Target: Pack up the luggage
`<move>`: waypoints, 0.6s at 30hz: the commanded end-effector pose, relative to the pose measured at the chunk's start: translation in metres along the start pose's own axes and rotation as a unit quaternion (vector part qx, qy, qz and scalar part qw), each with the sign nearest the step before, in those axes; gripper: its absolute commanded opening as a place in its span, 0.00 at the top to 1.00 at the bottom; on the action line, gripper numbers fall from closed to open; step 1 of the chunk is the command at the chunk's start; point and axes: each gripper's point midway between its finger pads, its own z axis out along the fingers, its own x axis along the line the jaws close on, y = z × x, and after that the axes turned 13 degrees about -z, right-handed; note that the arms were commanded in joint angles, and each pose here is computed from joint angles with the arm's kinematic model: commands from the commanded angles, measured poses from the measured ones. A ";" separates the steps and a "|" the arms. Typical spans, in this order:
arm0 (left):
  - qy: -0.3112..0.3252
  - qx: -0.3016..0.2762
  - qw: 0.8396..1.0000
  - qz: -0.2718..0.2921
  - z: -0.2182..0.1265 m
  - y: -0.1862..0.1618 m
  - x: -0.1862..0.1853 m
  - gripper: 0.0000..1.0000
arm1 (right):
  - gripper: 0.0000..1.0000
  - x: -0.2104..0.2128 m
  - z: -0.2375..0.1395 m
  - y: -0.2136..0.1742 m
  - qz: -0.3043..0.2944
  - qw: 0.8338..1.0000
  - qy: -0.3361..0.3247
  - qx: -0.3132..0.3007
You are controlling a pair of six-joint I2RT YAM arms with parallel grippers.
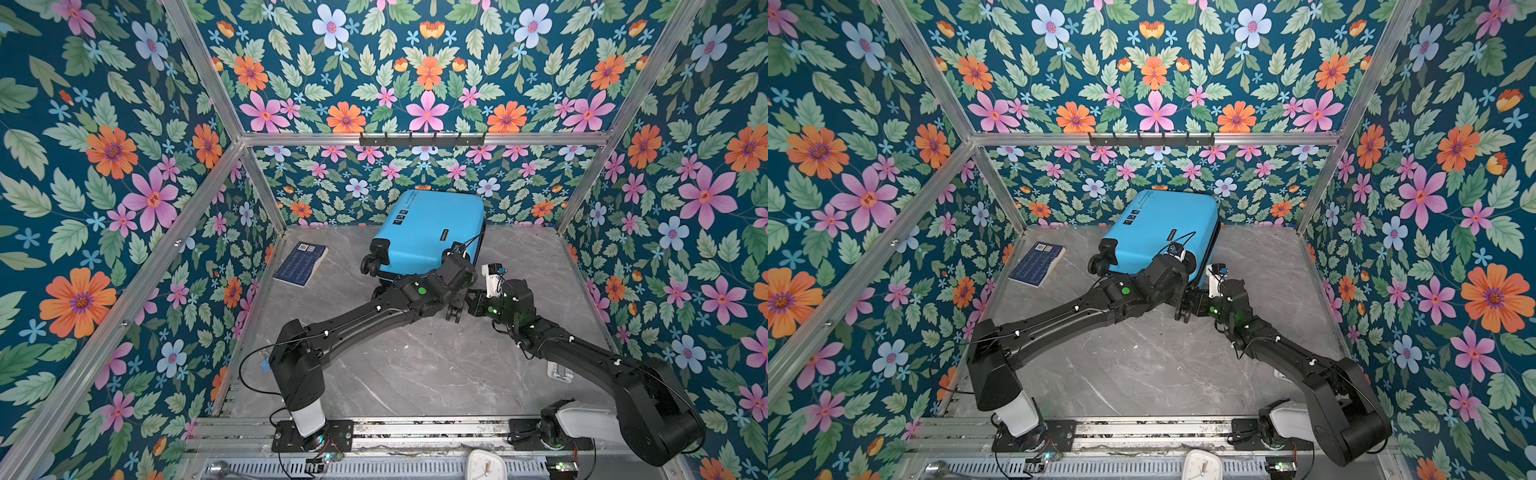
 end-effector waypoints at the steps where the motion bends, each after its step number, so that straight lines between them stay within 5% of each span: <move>1: -0.028 -0.020 0.999 -0.004 -0.018 0.013 -0.011 1.00 | 1.00 -0.050 -0.009 0.022 0.012 0.988 -0.144 -0.053; 18: -0.017 -0.012 1.000 -0.003 -0.024 -0.005 0.004 1.00 | 1.00 -0.081 -0.016 0.025 0.030 0.976 -0.210 -0.056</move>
